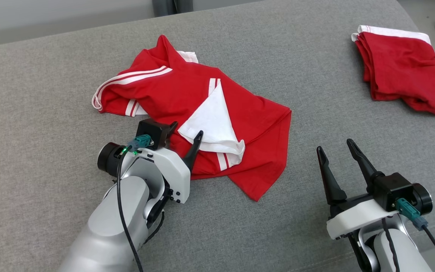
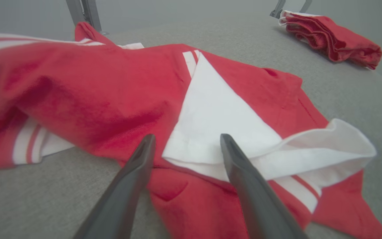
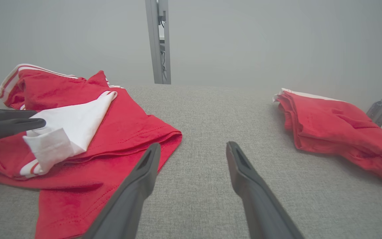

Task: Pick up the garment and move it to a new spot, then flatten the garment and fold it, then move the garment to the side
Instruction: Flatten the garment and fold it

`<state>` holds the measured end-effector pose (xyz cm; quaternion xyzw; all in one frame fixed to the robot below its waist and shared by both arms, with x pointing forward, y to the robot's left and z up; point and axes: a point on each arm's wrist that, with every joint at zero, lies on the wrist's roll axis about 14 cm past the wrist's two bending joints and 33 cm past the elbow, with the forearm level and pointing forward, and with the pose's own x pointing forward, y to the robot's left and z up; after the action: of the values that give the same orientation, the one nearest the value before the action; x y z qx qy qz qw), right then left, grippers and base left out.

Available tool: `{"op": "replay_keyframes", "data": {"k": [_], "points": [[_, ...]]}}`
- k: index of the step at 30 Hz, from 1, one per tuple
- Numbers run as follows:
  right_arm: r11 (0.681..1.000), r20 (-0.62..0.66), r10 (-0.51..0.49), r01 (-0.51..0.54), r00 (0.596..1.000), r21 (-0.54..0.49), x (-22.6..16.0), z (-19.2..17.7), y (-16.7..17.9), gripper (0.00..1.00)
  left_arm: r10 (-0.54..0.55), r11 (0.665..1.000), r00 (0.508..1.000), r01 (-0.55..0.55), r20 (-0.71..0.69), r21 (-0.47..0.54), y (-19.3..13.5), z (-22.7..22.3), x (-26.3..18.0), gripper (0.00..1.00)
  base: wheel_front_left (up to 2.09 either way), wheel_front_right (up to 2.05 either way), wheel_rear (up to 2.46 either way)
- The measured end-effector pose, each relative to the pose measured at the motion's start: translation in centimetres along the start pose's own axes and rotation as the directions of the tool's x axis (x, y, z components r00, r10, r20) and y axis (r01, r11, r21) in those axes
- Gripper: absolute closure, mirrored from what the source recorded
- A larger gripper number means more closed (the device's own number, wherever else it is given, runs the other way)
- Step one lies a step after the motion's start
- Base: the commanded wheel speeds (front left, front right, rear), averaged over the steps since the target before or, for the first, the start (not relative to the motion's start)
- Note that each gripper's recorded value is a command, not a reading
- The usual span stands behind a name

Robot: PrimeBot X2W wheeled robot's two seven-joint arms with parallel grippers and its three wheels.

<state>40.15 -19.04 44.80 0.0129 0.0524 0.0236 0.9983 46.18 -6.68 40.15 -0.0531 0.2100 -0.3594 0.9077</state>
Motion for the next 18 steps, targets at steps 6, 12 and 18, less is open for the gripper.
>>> {"op": "replay_keyframes", "data": {"k": [6, 12, 18], "points": [[1.000, 0.004, 0.007, -0.007, 1.000, -0.001, 0.10, 0.12, 0.23, 0.00, -0.006, 1.000, 1.000, 0.006, 0.004, -0.016, -0.15, 0.07, -0.20, 0.55, 0.00, 0.00, 0.00], [1.000, 0.009, 0.013, -0.013, 1.000, 0.000, 0.26, 0.29, 0.41, 0.00, -0.018, 1.000, 1.000, 0.018, 0.010, -0.024, -0.46, 0.24, -0.29, 1.00, 0.00, 0.00, 0.00], [1.000, 0.014, 0.019, -0.019, 1.000, 0.001, 0.33, 0.44, 0.63, 0.00, -0.006, 1.000, 0.999, 0.007, 0.043, -0.021, -0.18, 1.01, -0.42, 1.00, 0.00, 0.00, 0.00]]}}
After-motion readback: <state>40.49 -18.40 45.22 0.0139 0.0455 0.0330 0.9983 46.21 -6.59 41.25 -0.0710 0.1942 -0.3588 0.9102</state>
